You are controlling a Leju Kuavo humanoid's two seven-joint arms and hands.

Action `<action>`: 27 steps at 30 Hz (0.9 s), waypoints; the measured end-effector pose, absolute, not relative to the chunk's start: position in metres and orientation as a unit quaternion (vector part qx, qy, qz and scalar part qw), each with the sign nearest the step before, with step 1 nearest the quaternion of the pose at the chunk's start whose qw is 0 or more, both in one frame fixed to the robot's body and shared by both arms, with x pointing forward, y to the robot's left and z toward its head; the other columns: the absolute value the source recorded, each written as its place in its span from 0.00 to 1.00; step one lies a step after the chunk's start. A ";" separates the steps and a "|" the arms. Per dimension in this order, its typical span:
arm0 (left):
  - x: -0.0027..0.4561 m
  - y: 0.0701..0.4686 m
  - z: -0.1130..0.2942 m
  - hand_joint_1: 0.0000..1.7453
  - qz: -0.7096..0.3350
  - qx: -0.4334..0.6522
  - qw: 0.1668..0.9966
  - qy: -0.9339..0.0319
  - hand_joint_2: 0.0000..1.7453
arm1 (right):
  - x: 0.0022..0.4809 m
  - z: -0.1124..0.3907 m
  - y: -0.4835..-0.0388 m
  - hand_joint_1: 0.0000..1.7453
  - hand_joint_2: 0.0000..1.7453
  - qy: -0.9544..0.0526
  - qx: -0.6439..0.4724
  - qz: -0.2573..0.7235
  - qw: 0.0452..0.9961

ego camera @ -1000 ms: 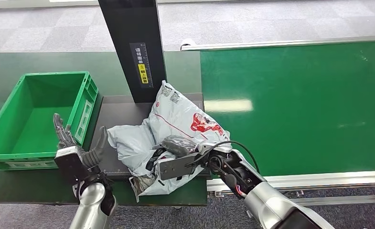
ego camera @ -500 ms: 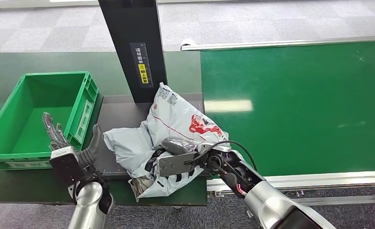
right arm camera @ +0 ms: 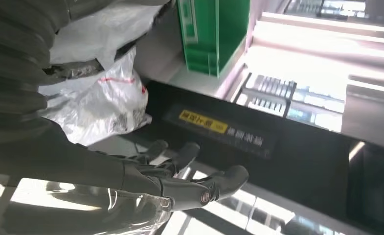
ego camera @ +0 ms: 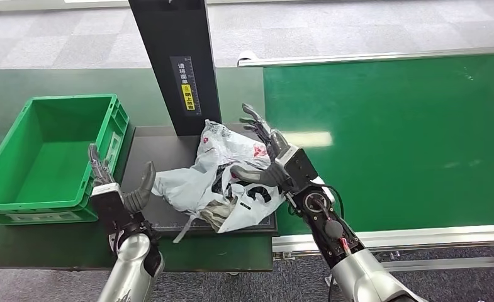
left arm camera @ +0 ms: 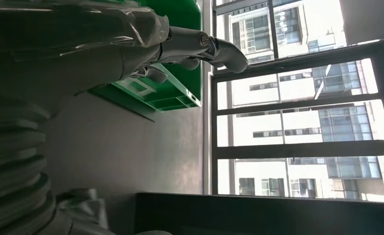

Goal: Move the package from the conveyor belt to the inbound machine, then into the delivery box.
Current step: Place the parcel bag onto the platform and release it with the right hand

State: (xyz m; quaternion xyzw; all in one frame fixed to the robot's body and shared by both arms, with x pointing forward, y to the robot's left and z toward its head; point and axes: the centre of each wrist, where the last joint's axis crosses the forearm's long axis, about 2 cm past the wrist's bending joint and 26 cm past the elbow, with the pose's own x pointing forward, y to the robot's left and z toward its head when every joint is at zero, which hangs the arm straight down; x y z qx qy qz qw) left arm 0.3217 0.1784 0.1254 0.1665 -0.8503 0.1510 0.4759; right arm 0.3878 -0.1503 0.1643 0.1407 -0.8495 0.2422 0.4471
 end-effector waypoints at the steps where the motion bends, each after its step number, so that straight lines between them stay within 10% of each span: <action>1: 0.322 0.177 0.124 0.00 0.147 0.162 0.479 -0.850 1.00 | 0.387 0.165 -0.152 0.00 1.00 -0.859 0.123 0.230 0.441; 27: 0.337 0.154 0.110 0.00 0.038 0.118 0.509 -0.852 1.00 | 0.363 0.167 -0.183 0.00 1.00 -0.909 0.058 0.075 0.406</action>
